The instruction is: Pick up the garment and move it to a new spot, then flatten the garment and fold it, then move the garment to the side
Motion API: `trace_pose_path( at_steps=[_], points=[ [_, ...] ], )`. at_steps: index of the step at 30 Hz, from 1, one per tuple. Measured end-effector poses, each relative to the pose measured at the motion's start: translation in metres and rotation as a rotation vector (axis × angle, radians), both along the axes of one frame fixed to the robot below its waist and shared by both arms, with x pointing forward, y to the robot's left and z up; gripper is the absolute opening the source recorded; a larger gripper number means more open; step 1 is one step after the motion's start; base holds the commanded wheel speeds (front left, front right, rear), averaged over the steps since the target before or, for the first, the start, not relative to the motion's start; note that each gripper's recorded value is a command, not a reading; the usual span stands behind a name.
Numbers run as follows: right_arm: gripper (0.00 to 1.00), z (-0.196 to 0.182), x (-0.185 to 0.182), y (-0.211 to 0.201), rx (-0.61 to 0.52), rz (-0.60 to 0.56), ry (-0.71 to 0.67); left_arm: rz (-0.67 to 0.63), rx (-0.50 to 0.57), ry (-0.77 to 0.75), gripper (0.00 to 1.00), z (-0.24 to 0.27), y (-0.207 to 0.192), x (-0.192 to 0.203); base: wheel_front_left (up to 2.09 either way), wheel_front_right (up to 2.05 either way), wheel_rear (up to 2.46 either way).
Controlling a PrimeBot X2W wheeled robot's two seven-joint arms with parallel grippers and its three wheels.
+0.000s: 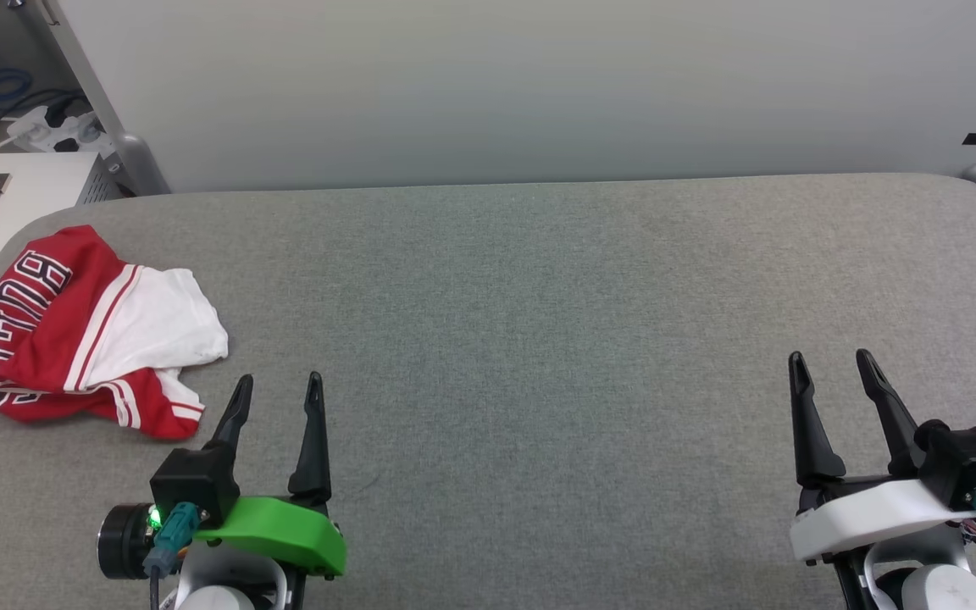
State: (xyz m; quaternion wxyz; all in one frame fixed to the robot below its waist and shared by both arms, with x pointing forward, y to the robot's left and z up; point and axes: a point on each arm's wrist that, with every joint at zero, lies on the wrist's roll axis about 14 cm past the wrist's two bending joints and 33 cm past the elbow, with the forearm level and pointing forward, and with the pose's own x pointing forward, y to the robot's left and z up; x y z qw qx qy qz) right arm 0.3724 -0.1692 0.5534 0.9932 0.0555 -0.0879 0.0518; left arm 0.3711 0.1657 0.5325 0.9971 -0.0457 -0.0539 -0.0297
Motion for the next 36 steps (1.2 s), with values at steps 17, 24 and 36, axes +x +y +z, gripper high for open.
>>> trace_pose_path(
  at_steps=[17,24,36],
  points=[
    [1.00,-0.014,0.001,0.000,0.010,-0.001,0.022,-0.009,-0.025,0.025,1.00,-0.015,-0.002,-0.001,0.00,0.00,0.00],
    [1.00,-0.018,0.003,0.002,0.014,0.002,0.027,-0.019,-0.037,0.037,1.00,-0.021,-0.004,-0.001,0.00,0.00,0.00],
    [1.00,-0.022,0.015,0.047,0.030,0.134,0.025,0.070,-0.059,0.039,1.00,-0.026,0.023,-0.015,0.00,0.00,0.00]
  ],
)
